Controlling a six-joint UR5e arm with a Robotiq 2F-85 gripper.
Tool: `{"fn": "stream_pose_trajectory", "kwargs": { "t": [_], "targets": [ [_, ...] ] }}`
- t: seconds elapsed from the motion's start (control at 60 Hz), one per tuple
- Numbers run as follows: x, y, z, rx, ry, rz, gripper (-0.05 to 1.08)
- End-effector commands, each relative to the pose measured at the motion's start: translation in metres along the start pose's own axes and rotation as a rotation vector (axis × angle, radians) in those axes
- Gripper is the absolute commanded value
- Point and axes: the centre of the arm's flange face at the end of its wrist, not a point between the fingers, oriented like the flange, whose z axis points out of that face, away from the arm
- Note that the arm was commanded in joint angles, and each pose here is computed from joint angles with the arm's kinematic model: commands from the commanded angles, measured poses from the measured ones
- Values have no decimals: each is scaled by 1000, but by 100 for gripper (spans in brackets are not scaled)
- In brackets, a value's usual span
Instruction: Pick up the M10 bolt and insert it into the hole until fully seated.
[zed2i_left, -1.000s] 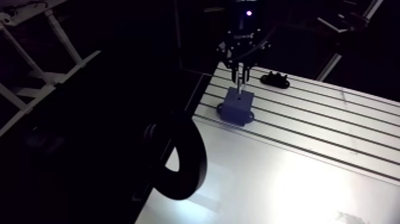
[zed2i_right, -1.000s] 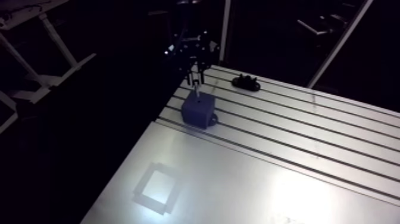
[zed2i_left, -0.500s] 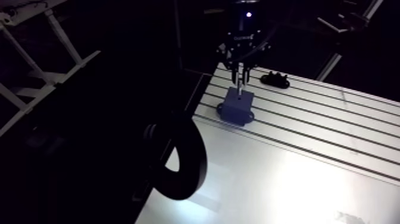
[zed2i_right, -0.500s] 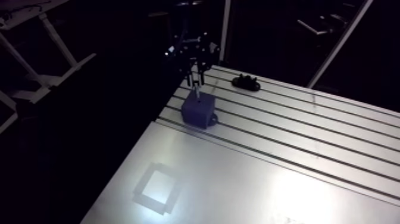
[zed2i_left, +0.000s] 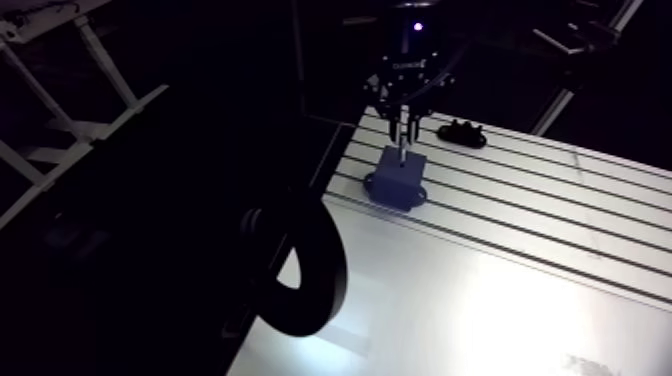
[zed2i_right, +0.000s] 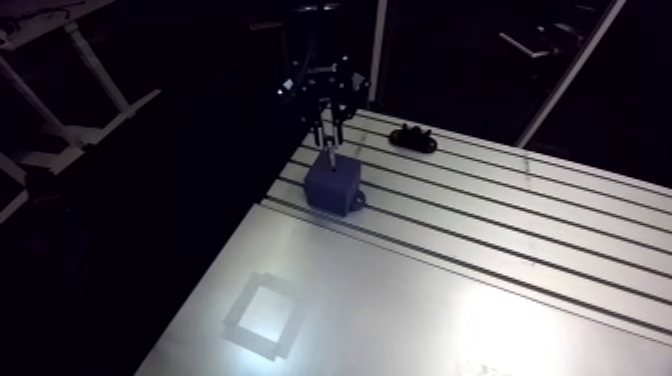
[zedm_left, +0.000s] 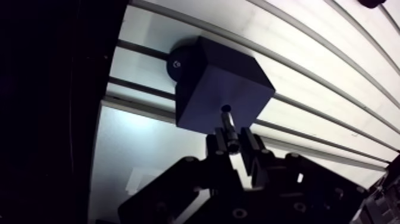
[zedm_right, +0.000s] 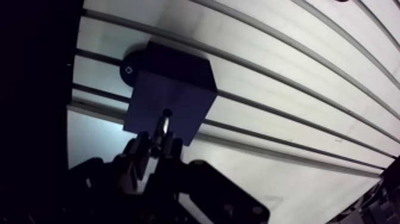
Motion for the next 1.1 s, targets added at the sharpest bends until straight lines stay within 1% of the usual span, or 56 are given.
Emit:
{"fn": "stream_pose_trajectory", "kwargs": {
  "t": [0.017, 0.95, 1.017, 1.1],
  "targets": [
    [1, 0, 2, 0, -3, -2, 108],
    [3, 2, 5, 2, -9, 2, 108],
    [3, 3, 4, 2, -4, 1, 108],
    [5, 3, 5, -2, 17, -3, 108]
  ]
}}
